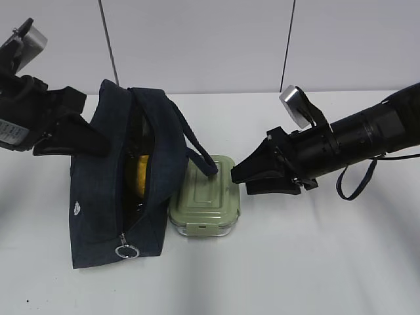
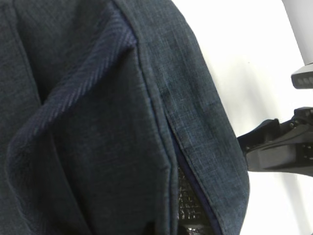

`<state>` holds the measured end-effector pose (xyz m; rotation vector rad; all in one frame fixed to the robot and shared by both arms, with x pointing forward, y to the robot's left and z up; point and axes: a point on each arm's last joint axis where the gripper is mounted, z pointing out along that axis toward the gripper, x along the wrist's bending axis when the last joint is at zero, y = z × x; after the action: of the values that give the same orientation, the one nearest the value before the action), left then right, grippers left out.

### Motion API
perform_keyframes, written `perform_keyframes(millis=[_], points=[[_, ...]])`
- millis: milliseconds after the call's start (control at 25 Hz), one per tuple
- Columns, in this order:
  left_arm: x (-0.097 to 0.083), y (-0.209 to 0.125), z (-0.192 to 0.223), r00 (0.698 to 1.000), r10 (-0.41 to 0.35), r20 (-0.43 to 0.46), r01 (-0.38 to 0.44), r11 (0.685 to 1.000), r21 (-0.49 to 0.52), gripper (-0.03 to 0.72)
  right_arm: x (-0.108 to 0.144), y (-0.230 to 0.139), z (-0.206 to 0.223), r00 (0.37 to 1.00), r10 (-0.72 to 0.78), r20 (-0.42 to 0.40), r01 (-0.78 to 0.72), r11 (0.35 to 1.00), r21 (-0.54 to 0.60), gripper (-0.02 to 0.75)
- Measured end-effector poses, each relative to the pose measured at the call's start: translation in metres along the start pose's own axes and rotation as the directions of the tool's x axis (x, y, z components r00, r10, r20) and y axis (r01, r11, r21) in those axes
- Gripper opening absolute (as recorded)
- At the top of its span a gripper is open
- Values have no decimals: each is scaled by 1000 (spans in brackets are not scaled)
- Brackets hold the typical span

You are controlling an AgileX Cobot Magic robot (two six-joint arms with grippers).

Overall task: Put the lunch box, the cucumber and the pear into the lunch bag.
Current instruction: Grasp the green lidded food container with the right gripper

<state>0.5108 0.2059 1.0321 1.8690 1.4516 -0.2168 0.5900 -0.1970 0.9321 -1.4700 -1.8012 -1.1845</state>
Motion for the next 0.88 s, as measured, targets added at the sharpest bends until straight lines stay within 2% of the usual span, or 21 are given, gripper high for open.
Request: perform_keyframes(millis=[120, 200, 440, 880], points=[[0, 0, 0, 1000, 0, 0, 0, 1000, 0, 1, -2, 1, 0, 1000, 2, 22, -2, 1000, -15, 408], [0, 0, 0, 1000, 0, 0, 0, 1000, 0, 1, -4, 2, 0, 999, 3, 40, -2, 1000, -26, 436], [0, 0, 0, 1000, 0, 0, 0, 1000, 0, 1, -9, 6, -1, 996, 11, 94, -4, 997, -71, 627], [0, 0, 0, 1000, 0, 0, 0, 1000, 0, 1, -31, 2, 14, 994, 78, 81, -73, 996, -55, 650]])
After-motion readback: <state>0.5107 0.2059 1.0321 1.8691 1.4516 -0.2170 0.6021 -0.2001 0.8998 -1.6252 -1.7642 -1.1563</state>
